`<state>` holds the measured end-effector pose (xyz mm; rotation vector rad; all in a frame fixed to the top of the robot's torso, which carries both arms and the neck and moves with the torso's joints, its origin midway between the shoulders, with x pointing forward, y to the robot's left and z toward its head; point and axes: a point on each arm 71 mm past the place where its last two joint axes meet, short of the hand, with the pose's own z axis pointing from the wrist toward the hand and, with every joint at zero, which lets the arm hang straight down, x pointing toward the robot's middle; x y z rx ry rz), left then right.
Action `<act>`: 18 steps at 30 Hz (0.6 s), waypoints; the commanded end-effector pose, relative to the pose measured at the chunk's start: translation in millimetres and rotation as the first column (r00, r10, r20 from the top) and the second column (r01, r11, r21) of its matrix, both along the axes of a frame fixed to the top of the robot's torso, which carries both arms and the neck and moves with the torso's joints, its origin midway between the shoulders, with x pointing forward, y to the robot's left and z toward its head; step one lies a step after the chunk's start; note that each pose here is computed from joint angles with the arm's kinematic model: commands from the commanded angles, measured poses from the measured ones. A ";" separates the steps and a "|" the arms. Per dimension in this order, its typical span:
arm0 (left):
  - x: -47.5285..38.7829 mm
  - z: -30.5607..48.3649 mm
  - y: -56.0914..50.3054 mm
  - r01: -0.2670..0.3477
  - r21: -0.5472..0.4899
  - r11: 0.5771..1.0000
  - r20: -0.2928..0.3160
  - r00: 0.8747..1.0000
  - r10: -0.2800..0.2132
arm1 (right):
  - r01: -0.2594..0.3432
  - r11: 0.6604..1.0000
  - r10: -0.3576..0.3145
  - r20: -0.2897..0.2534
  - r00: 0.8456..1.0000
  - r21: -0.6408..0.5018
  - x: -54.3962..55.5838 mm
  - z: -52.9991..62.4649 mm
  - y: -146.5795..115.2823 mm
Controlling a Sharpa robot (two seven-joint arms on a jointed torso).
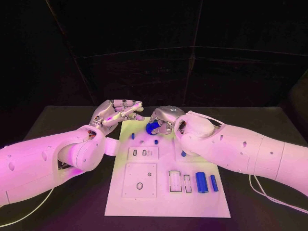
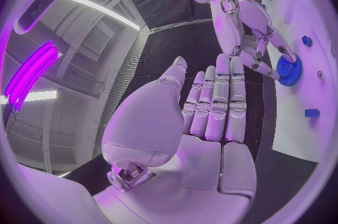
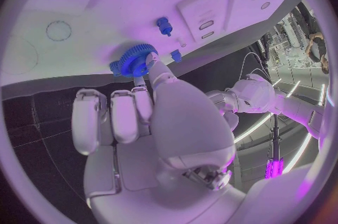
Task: Assemble the parts on the task board
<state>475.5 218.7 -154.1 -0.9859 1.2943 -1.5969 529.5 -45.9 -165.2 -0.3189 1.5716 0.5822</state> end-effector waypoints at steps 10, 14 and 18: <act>-0.3 1.5 -1.2 0.014 -0.002 1.000 0.007 1.000 -0.014 | 0.010 1.000 -0.010 0.006 1.000 -0.003 1.7 -0.4 0.1; -0.2 1.4 -1.2 0.014 -0.002 1.000 0.007 1.000 -0.014 | 0.009 1.000 -0.009 -0.008 1.000 -0.013 1.8 -1.6 -0.2; -0.1 1.4 -0.8 0.013 -0.001 1.000 0.006 1.000 -0.013 | 0.011 1.000 -0.012 -0.031 0.999 -0.018 1.9 -3.3 -1.8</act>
